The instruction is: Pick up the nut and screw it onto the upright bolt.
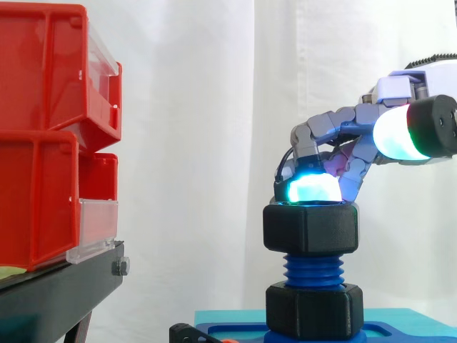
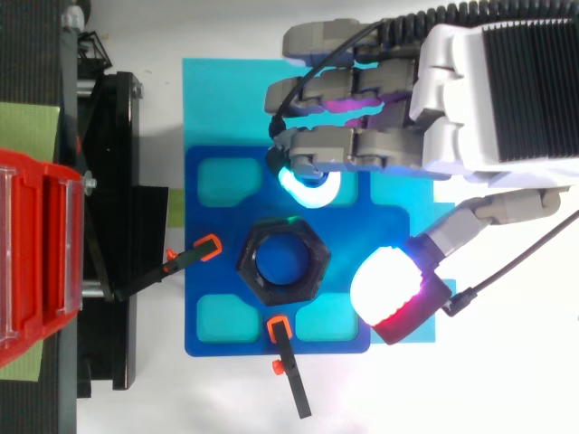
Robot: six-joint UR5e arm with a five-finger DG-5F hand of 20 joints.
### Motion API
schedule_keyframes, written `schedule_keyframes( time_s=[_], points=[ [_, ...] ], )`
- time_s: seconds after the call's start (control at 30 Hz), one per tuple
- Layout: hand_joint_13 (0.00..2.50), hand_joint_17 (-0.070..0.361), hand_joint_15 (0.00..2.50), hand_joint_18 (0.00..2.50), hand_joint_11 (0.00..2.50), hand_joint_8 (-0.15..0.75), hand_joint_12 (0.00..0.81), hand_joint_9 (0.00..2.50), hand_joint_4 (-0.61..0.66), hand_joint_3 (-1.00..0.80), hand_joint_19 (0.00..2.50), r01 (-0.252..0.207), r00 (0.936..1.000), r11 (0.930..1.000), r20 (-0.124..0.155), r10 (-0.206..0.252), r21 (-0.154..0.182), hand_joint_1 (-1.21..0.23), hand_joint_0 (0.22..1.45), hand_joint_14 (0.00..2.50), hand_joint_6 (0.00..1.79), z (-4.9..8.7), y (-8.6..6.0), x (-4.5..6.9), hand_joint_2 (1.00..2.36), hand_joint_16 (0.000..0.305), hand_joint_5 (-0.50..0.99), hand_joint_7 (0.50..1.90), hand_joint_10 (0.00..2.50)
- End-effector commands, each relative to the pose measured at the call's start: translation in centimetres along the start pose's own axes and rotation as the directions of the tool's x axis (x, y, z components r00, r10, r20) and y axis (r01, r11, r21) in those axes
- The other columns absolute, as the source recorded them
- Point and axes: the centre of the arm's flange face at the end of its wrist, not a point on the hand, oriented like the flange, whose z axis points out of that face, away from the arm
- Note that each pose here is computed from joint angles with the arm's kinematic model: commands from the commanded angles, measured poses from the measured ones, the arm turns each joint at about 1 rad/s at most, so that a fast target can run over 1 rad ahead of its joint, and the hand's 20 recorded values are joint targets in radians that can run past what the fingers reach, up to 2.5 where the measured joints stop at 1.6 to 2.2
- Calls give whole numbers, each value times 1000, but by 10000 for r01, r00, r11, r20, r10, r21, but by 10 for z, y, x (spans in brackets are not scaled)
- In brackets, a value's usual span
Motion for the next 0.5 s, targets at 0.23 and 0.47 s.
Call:
schedule_keyframes(
  time_s=[0.23,0.47],
  points=[
    [629,19,0,292,0,263,150,1054,208,-500,0,20,9999,10000,116,-20,-36,-230,526,0,504,-1,-7,-3,1000,8,-3,1287,0],
    [437,45,0,87,0,237,221,710,224,-500,0,121,9985,9996,533,-107,-259,-184,498,0,503,0,-12,-9,1000,20,-140,783,0]
  ],
)
